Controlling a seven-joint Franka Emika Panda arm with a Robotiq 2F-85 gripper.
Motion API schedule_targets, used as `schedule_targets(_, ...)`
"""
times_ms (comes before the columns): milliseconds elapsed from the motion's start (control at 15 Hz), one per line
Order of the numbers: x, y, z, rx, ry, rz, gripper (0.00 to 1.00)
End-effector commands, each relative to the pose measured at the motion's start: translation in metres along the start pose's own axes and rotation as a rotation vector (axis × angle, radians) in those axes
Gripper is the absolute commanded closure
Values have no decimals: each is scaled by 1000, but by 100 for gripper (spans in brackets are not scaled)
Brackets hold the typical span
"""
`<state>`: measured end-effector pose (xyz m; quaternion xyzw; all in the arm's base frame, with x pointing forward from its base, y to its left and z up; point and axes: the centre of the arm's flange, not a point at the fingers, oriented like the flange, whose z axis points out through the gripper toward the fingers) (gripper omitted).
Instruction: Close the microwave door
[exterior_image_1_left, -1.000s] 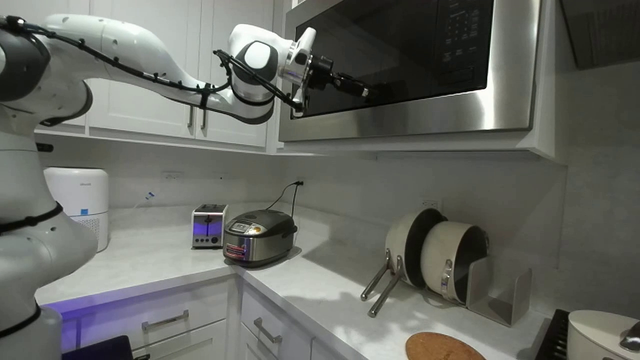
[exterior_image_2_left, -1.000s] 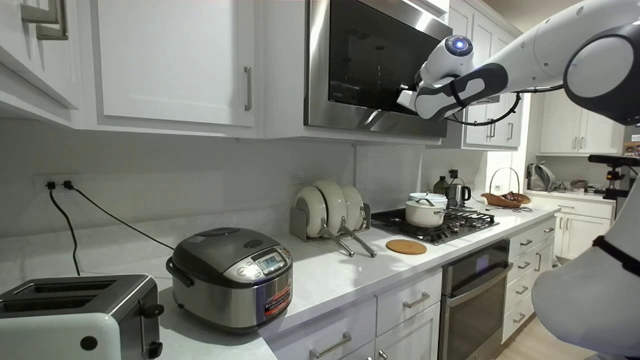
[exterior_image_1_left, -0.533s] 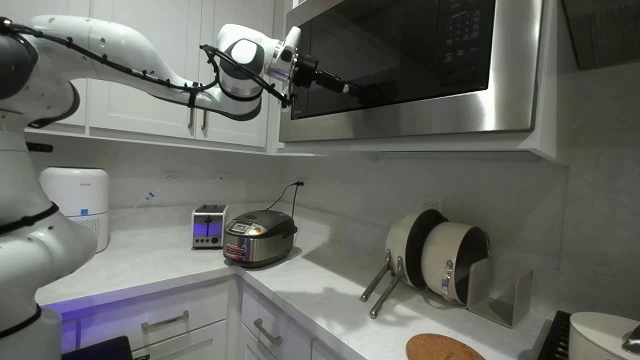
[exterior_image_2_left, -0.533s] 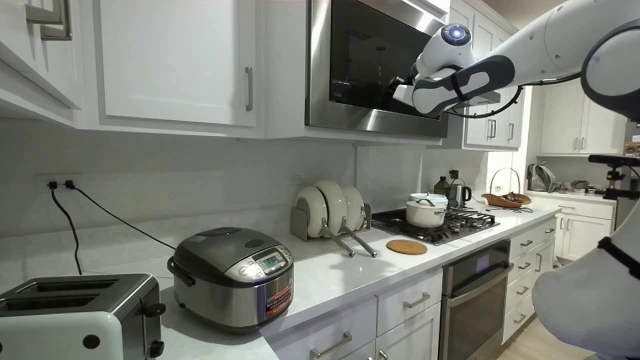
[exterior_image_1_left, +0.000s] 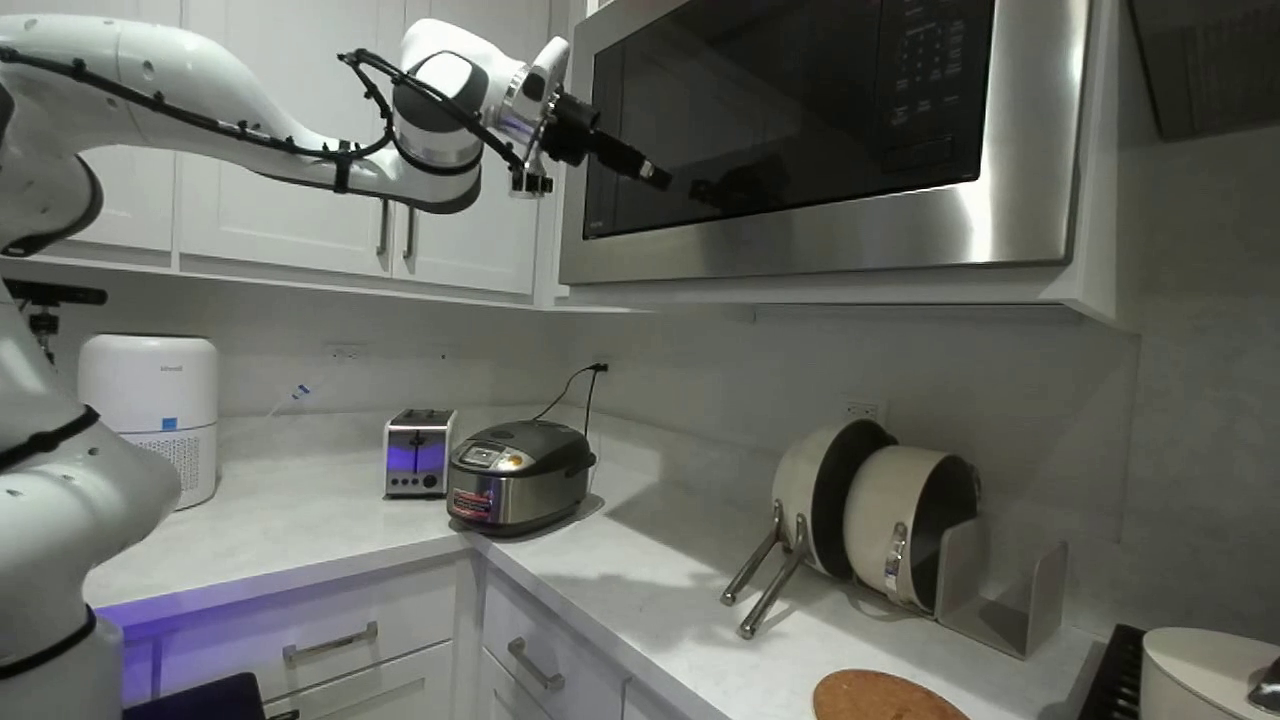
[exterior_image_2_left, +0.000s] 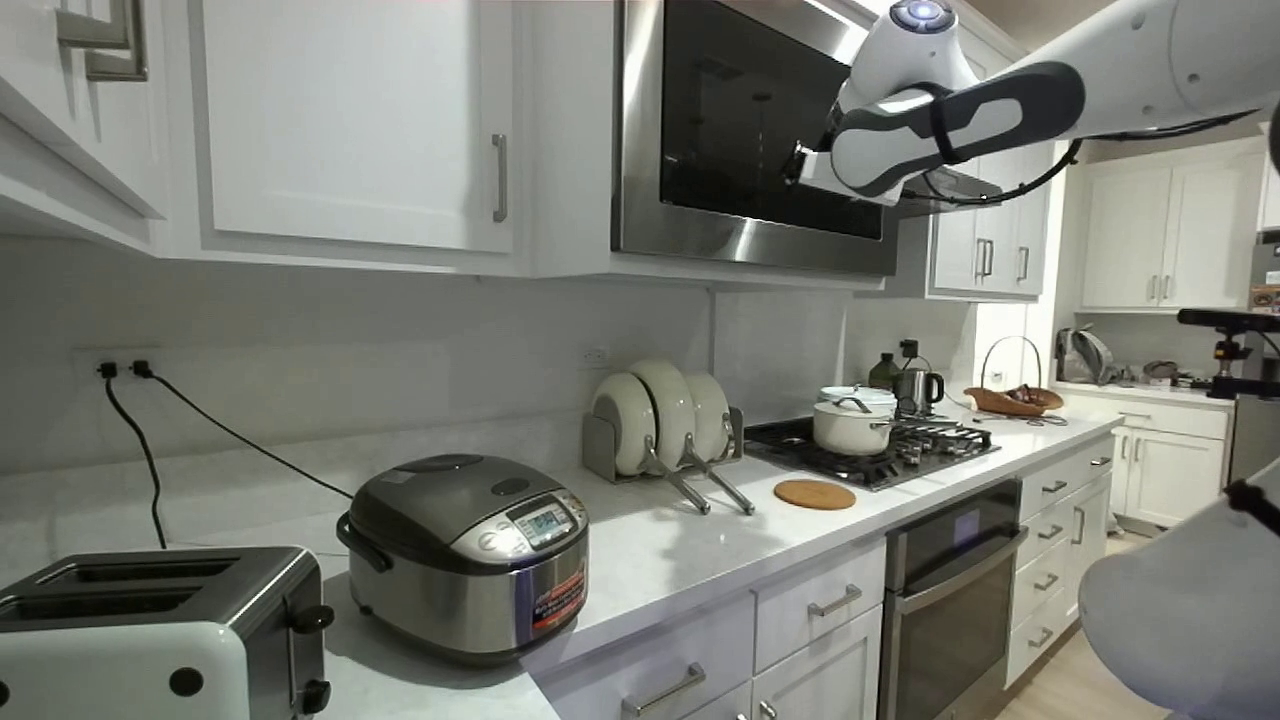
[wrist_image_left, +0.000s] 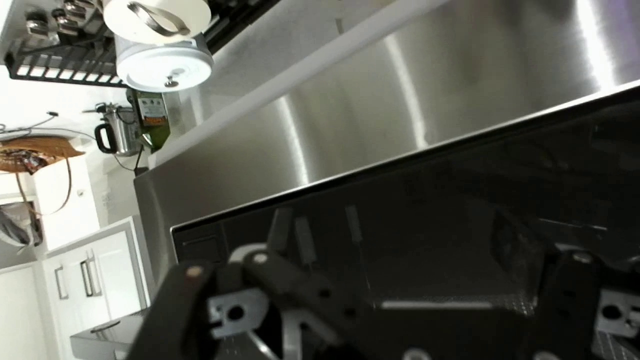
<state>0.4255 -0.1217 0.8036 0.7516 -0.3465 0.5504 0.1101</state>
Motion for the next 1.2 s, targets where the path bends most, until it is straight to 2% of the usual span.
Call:
schedule_targets(0,-4,22,-33,14,-152,-85,0)
schedule_targets(400,-8,43,-70,40,-363,-156,0)
schedule_targets(467,-7,37,-54,26,-316,-139,0)
schedule_targets(1133,-9,38,-53,24,-328,-141,0)
